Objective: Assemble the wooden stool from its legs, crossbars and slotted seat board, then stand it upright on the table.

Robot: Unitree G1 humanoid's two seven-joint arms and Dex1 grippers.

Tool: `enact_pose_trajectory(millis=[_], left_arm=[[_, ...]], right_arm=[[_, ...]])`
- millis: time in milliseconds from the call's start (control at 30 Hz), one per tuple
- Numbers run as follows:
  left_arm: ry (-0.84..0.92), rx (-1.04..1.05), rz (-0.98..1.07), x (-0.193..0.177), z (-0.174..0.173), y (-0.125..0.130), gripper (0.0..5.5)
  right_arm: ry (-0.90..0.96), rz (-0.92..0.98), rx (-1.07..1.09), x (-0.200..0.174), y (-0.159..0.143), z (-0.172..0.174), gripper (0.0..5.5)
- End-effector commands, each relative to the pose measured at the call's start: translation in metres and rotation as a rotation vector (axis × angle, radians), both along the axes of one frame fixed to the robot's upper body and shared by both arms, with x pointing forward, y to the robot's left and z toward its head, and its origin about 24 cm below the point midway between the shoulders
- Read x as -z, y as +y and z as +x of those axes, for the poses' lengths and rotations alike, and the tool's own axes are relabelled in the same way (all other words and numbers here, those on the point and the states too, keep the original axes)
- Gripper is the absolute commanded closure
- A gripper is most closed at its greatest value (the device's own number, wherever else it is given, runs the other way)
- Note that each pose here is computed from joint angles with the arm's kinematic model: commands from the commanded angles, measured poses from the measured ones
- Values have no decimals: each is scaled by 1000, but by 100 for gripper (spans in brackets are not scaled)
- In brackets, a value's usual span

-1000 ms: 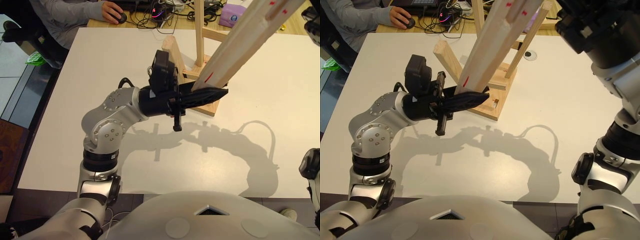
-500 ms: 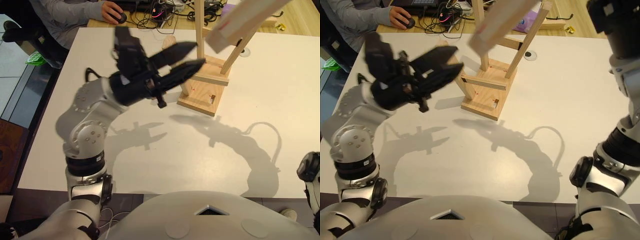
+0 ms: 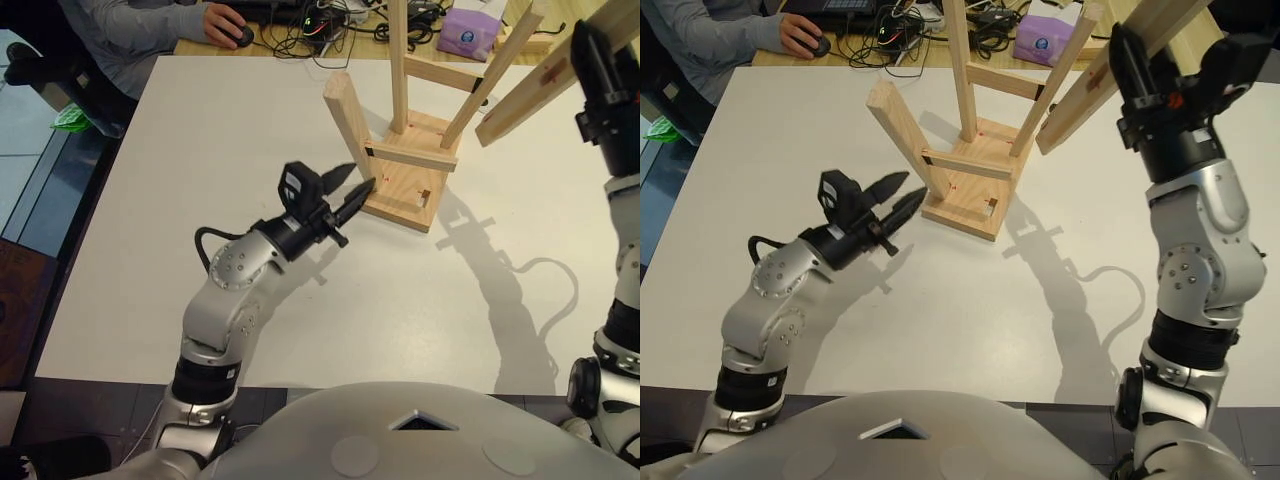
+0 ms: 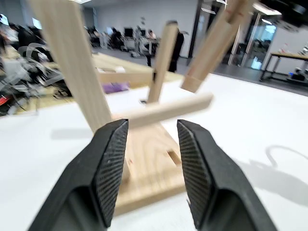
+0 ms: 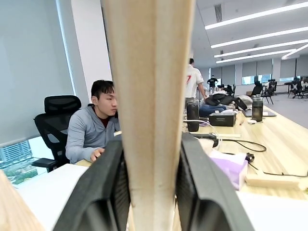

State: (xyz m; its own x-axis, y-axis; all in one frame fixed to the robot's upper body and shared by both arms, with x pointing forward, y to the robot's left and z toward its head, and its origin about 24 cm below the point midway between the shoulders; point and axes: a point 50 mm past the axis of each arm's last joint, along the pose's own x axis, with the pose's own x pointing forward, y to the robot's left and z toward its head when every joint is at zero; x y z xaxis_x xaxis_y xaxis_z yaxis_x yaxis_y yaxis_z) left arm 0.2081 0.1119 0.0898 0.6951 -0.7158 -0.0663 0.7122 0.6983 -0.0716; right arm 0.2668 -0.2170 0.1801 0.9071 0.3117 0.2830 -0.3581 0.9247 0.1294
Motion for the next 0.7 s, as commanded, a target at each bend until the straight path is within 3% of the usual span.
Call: enact_pose_trajectory(millis=[33,367,700], left_arm=[[52,86,50,18,-19,-1,366],[42,12,73,36,-11,-13,366],[-30,-162,128,36,18,-11,366]], right_arm=[[58,68,70,18,-5,3,447],[241,405,121,46,-15,-5,447],[371,541,96,74,2,-9,447]])
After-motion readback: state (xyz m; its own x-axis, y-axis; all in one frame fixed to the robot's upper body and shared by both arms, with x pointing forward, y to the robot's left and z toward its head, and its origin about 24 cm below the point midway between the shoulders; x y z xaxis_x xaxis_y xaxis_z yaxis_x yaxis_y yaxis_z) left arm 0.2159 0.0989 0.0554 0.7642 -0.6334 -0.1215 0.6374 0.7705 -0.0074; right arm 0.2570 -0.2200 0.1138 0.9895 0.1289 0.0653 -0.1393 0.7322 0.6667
